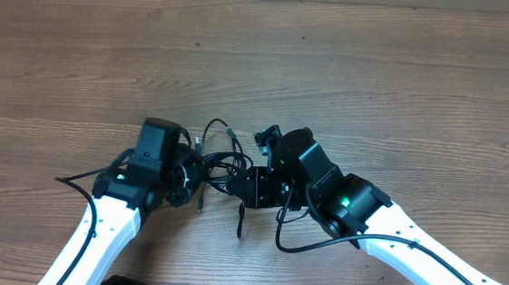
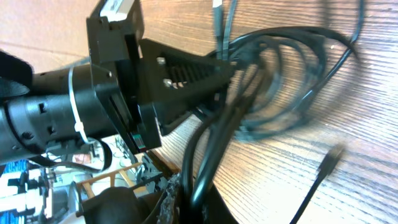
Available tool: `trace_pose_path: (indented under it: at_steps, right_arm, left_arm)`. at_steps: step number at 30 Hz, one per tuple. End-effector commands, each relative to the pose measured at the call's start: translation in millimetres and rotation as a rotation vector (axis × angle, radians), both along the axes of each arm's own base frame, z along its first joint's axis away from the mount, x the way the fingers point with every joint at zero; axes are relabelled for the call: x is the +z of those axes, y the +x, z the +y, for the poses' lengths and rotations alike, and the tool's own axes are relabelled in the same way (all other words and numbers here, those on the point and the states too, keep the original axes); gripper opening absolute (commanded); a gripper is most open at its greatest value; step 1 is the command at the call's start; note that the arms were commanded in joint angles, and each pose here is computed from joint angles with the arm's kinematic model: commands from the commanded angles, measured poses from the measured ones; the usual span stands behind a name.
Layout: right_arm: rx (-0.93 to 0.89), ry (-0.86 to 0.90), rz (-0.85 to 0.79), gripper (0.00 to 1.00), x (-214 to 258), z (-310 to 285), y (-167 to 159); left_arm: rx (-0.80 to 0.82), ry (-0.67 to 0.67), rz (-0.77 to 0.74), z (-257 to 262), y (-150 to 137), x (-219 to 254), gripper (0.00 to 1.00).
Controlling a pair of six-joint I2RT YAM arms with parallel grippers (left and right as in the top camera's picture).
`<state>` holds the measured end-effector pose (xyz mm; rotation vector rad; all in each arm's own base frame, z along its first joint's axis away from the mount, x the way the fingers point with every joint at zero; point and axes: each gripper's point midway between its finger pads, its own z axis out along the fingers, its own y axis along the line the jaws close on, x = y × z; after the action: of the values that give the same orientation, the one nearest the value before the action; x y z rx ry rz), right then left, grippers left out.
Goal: Untangle cables
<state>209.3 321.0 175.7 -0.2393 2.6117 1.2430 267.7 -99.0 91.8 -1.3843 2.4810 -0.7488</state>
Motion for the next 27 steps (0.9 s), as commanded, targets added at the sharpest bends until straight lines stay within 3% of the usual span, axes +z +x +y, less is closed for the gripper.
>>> trace_pose_path:
  at_steps: [1, 5, 10, 15, 21, 27]
  right_arm:
    - [-0.001, 0.093, 0.026, 0.04, 33, 1, -5]
    - [-0.150, 0.009, 0.115, 0.04, 14, -16, 3]
    - [-0.210, -0.080, 0.185, 0.04, -4, -31, -2]
    - [-0.212, -0.112, 0.210, 0.04, -10, -36, -8]
    - [-0.202, -0.095, 0.208, 0.33, -6, -37, -7]
    - [-0.186, -0.009, 0.165, 0.48, 17, -31, 0]
  left_arm:
    - [0.260, 0.131, 0.062, 62, 5, -22, 0.05]
    - [0.186, -0.044, -0.021, 55, 24, -6, 0.04]
    - [-0.249, -0.235, -0.434, 19, 56, 60, 0.04]
    - [-0.586, -0.295, -0.725, -9, 47, 102, 0.04]
    - [-0.792, -0.264, -0.882, -20, 31, 110, 0.04]
    - [-0.861, -0.234, -0.910, -22, 22, 103, 0.04]
